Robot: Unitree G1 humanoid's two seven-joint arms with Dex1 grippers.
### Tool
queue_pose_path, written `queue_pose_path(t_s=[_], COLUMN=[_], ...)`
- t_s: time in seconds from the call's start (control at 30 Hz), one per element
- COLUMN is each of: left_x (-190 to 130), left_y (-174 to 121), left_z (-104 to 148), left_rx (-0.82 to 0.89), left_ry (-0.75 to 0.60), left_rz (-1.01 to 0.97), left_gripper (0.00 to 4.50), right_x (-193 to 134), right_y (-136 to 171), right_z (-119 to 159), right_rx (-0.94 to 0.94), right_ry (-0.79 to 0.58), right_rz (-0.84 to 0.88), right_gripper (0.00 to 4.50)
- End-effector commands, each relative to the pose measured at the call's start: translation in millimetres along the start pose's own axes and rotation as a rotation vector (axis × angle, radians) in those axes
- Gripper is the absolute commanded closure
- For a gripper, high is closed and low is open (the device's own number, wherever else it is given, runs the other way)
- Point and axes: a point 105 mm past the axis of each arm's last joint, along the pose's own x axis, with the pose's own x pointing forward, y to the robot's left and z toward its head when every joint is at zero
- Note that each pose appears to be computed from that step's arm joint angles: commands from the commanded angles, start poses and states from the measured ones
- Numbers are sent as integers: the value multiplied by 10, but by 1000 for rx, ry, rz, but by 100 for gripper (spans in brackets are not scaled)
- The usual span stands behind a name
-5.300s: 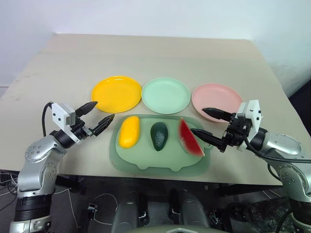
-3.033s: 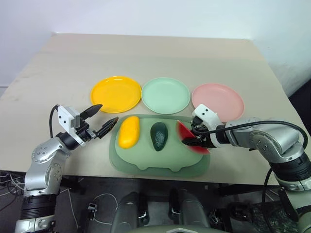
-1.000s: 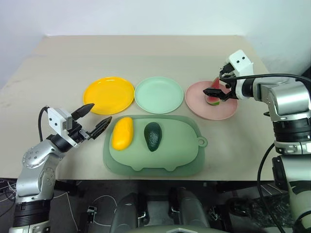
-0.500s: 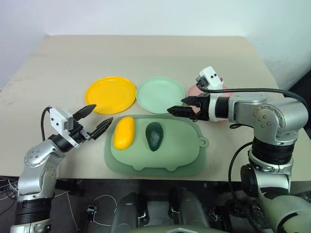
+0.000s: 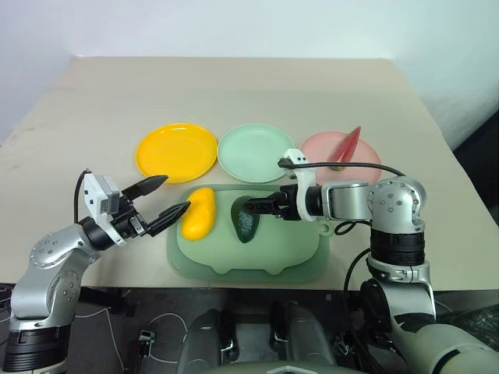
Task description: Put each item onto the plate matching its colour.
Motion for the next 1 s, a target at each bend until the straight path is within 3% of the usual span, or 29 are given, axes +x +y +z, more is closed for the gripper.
queue_pose_path(t_s=[0.03,0.33,0.7,0.83,0.93,1.0], left_x=[9,57,41,4,-22,-32], left_y=[-11,27,57,70,86,85], left_z=[136,154,131,81,48,40], left_rx=[32,37,35,32,29,27], left_ry=[-23,-24,-23,-13,-11,-10], left_rz=[-11,-12,-7,-3,1,4], left_gripper=[0,0,0,0,0,0], right_x=[14,144,206,171,77,-129], right_y=[115,151,176,177,271,437], right_z=[76,-48,2,-29,70,396], right_rx=[2,-71,-167,-231,-278,-322], right_ry=[2,105,155,168,117,-37], right_rz=[31,-36,-78,-90,-47,38], right_gripper=[2,2,2,122,134,134])
